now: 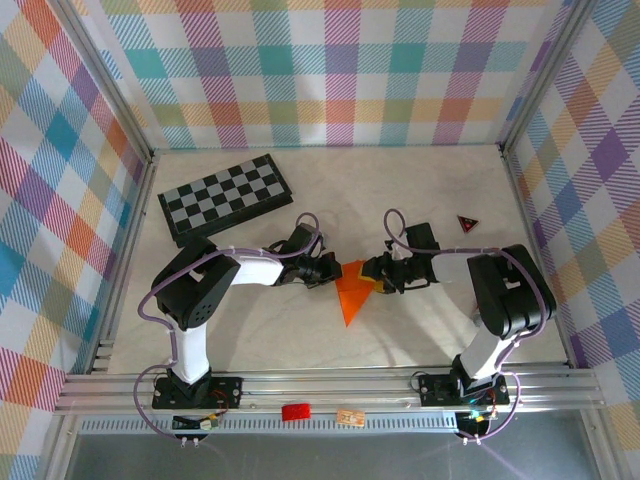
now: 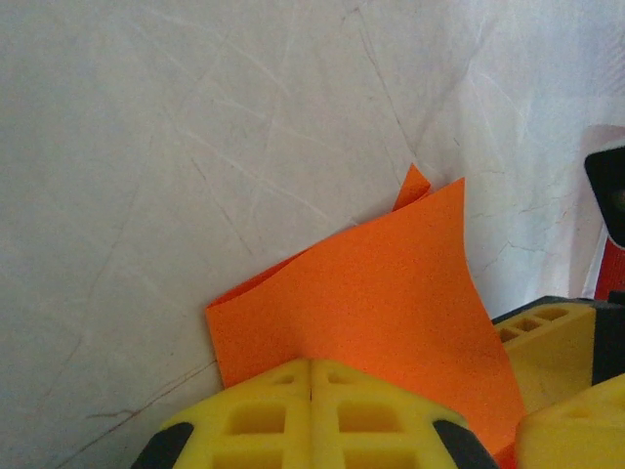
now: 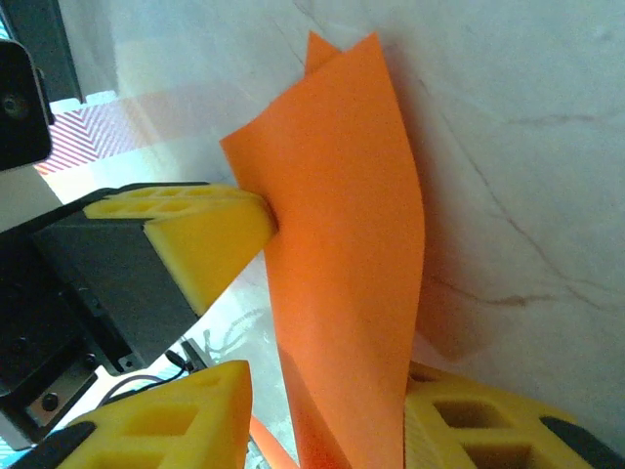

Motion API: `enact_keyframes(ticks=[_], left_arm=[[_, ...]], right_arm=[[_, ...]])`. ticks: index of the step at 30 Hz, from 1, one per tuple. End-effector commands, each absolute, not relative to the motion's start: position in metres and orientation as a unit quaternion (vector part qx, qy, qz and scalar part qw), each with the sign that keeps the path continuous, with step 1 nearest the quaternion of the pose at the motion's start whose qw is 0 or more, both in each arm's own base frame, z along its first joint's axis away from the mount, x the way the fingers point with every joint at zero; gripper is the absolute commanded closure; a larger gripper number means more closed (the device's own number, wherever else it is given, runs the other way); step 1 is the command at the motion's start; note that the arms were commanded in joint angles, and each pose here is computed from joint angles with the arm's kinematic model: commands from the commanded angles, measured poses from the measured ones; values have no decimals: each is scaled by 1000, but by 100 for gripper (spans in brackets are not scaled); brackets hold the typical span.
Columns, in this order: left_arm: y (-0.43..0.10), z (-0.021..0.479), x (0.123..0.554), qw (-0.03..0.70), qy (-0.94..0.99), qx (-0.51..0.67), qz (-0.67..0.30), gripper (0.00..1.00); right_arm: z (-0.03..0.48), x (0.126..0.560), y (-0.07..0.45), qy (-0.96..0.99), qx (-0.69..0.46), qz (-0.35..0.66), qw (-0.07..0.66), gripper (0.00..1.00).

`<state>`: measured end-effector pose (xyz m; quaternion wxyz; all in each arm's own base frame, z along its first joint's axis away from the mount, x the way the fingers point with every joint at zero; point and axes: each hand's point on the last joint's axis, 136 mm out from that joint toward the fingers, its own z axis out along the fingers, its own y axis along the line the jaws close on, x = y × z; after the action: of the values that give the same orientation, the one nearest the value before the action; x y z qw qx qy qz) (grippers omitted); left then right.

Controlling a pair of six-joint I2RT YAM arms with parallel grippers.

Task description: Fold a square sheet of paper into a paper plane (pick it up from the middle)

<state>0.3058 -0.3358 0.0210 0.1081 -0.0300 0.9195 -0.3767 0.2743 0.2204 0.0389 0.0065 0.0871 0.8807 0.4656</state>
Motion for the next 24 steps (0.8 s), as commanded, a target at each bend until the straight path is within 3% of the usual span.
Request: enact_keyframes(ticks=[1,4,13,18,24], left_arm=[[-317,-12,281,67,942,-35,-327,95],[-319,-9,282,68,940,-34,-334,95],[-327,39,294,101,925,-30,-366,81],[-330,67,299,122,911,-33,-392,75],[-337,79,290,121,892,-45,-434,80]], right_arm=[[48,281,226,867,59,494,12,64],[46,281,228,861,52,506,2,78],[42,281,224,858,65,510,4,93],[40,283,220,853,107,510,23,94],[33,282,206,848,185,492,63,94]])
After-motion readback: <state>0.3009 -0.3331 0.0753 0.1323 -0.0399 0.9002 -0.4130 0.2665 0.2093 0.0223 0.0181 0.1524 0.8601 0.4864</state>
